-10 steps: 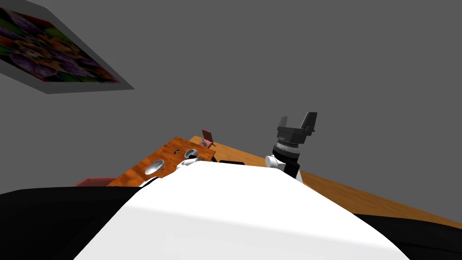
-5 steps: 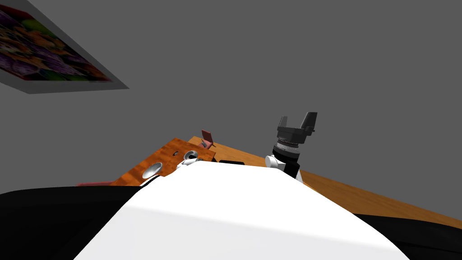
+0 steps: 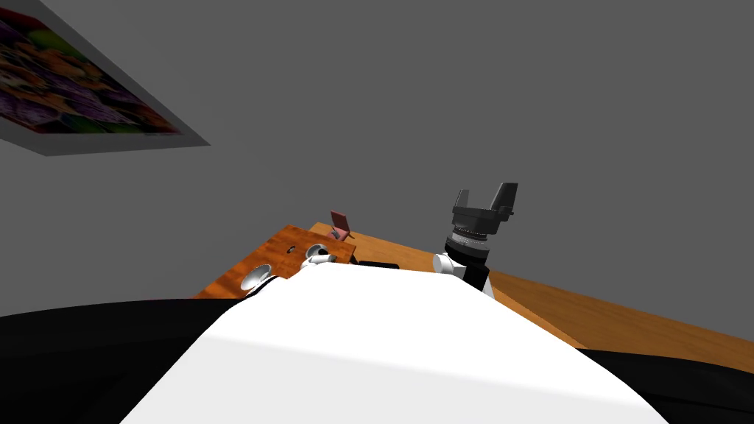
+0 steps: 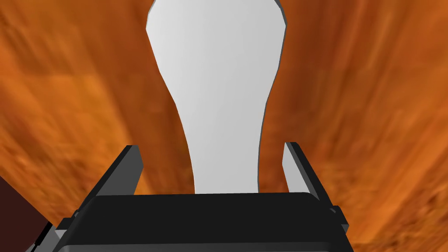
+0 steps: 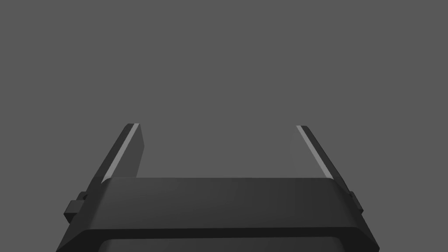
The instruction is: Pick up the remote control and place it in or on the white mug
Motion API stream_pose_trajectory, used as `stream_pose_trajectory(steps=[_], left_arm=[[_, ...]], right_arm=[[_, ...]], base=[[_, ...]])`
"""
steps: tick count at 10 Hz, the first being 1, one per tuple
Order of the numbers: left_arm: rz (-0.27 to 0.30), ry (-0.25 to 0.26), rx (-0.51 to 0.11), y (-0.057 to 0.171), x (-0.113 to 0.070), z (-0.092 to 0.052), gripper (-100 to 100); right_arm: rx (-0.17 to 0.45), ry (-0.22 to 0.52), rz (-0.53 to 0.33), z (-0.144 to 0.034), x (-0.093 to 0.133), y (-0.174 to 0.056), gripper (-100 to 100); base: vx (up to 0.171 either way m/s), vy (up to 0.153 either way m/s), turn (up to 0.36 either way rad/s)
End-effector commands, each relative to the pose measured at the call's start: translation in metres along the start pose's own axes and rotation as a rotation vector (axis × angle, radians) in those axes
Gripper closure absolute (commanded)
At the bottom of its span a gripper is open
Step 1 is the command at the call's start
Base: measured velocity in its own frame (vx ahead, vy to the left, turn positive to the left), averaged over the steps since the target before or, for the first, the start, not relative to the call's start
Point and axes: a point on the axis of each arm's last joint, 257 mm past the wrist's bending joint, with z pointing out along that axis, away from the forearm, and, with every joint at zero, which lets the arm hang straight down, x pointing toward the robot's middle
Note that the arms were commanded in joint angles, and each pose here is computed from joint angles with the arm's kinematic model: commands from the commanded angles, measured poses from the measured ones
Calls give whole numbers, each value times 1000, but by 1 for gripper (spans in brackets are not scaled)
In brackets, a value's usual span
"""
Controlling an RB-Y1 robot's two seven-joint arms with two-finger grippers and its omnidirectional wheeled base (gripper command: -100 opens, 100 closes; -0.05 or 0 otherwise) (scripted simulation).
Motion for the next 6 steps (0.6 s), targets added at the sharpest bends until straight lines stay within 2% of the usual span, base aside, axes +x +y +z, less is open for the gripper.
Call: stream_pose_trajectory(steps=[1, 4, 5, 6], left_arm=[[-9, -1, -7, -3, 4, 3, -100], [-27, 5, -1, -35, 33, 6, -100], [-25, 1, -10, -30, 32, 6, -100], [-27, 2, -11, -40, 42, 7, -100]], right_arm=[[0, 0, 0, 0, 0, 0, 0], [0, 0, 0, 0, 0, 0, 0], [0, 0, 0, 0, 0, 0, 0], [0, 0, 0, 0, 0, 0, 0]], base=[[-59, 94, -31], [-87, 88, -78], [-46, 34, -98], [-27, 28, -91]])
